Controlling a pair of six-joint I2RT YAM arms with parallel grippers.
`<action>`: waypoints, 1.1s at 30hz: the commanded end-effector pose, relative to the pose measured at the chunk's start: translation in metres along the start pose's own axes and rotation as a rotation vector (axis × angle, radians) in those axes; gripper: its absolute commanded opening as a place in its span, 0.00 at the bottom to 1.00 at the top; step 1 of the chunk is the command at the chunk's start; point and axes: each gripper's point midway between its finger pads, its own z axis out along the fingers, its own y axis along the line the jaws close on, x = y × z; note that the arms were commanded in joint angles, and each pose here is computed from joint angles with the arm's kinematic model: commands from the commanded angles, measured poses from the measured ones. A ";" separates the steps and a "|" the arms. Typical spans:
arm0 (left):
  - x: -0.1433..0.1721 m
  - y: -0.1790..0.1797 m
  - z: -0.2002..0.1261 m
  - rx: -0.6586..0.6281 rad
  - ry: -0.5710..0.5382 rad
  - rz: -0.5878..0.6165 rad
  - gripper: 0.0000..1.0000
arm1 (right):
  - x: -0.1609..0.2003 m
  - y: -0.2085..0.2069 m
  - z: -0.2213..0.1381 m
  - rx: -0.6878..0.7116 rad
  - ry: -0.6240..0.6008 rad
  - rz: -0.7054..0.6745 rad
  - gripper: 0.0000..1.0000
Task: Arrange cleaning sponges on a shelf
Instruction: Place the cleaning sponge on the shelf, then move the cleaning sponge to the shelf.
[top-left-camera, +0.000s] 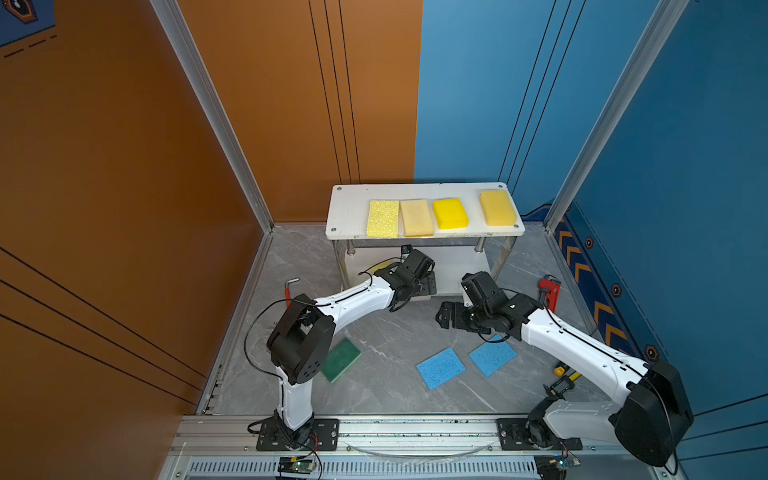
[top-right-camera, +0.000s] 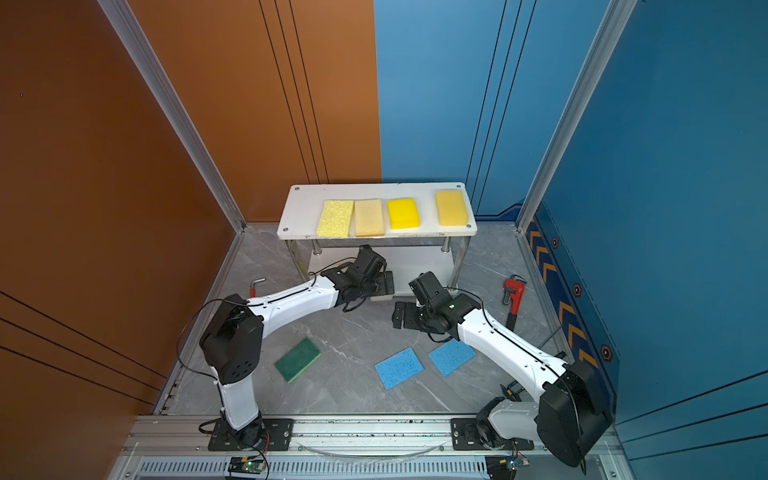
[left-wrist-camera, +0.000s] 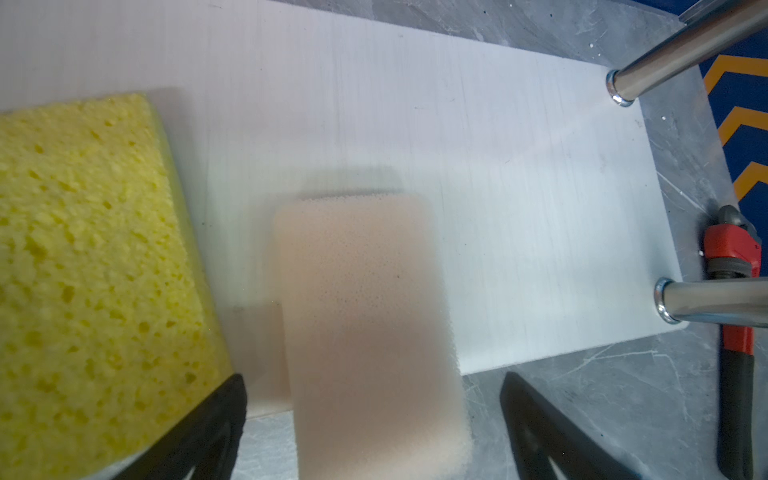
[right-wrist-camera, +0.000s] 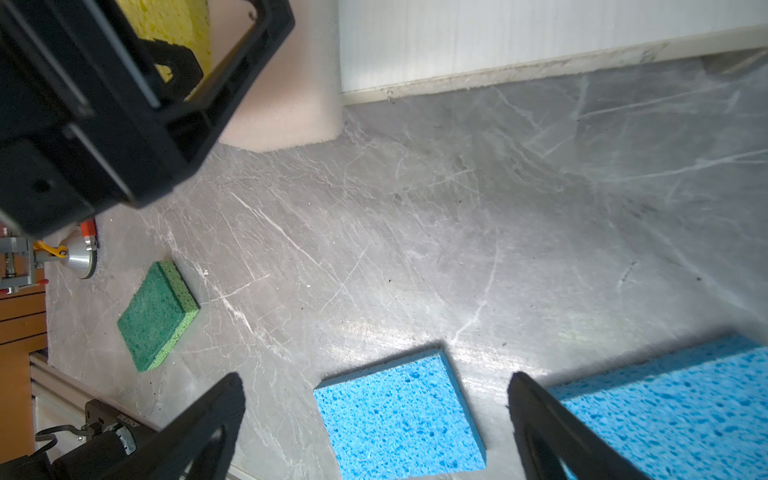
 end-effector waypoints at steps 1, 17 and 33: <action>-0.011 -0.002 -0.015 0.014 -0.034 0.007 0.96 | 0.001 0.004 0.000 -0.018 -0.007 0.000 1.00; 0.038 0.025 -0.098 0.069 -0.003 0.046 0.97 | -0.005 0.029 0.033 -0.063 0.073 -0.017 1.00; 0.103 0.127 -0.120 -0.091 0.077 -0.070 0.97 | -0.021 0.025 0.074 -0.038 0.139 0.025 0.61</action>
